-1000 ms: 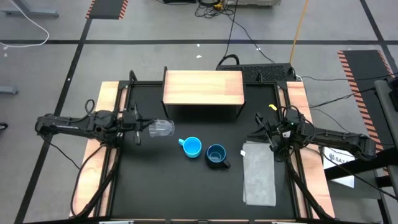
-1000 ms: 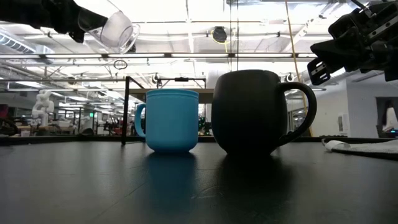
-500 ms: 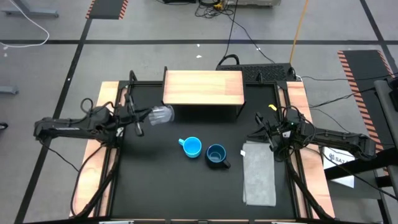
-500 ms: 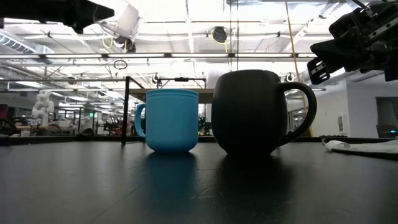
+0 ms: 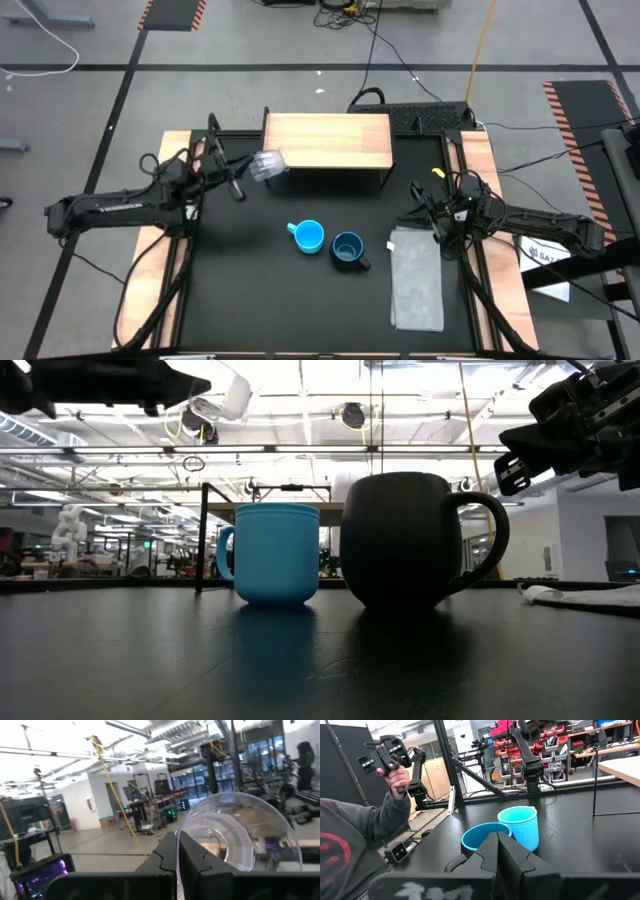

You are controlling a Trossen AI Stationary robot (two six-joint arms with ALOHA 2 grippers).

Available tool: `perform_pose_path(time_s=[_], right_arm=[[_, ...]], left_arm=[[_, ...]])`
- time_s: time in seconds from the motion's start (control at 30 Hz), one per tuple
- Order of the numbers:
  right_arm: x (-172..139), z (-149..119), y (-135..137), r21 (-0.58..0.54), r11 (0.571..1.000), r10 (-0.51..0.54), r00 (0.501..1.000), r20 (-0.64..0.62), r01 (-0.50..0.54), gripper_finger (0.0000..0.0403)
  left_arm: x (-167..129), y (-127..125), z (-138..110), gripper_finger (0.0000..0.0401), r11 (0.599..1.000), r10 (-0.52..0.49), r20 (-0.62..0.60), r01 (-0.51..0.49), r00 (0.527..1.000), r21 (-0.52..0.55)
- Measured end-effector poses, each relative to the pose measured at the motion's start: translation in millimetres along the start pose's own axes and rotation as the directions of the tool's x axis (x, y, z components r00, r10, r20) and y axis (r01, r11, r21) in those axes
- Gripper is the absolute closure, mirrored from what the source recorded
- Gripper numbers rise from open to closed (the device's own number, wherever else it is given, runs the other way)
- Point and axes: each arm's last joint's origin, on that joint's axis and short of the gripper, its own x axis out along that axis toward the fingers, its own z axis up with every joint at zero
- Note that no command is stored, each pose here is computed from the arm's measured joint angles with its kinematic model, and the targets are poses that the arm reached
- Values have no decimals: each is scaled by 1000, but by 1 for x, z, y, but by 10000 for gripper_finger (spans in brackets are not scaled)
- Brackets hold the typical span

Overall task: Stack small to large cups/mugs on shelf
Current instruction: Put the transparent mug on the shelf

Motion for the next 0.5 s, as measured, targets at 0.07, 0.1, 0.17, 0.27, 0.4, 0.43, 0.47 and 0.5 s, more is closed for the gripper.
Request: perform_pose_path(time_s=[0.07,0.1,0.17,0.27,0.4,0.43,0.47,0.5], right_arm=[[0,0,0,0,1000,0,1000,0,0,403],[0,0,0,0,1000,0,1000,0,0,403],[0,0,0,0,1000,0,1000,0,0,403],[0,0,0,0,1000,0,1000,0,0,403],[0,0,0,0,1000,0,1000,0,0,403],[0,0,0,0,1000,0,1000,0,0,403],[0,0,0,0,1000,0,1000,0,0,403],[0,0,0,0,1000,0,1000,0,0,403]], left_arm=[[4,4,-1,401,1000,9,22,-9,1000,2],[5,6,-1,401,1000,13,36,-13,999,3],[8,10,-1,401,1000,21,65,-21,998,0],[10,17,0,401,999,33,107,-33,994,-2],[13,28,3,401,999,38,135,-36,990,-18],[15,31,5,401,999,31,131,-28,991,-21],[17,34,7,401,1000,19,125,-16,992,-25],[20,36,10,401,1000,4,116,-1,993,-27]])
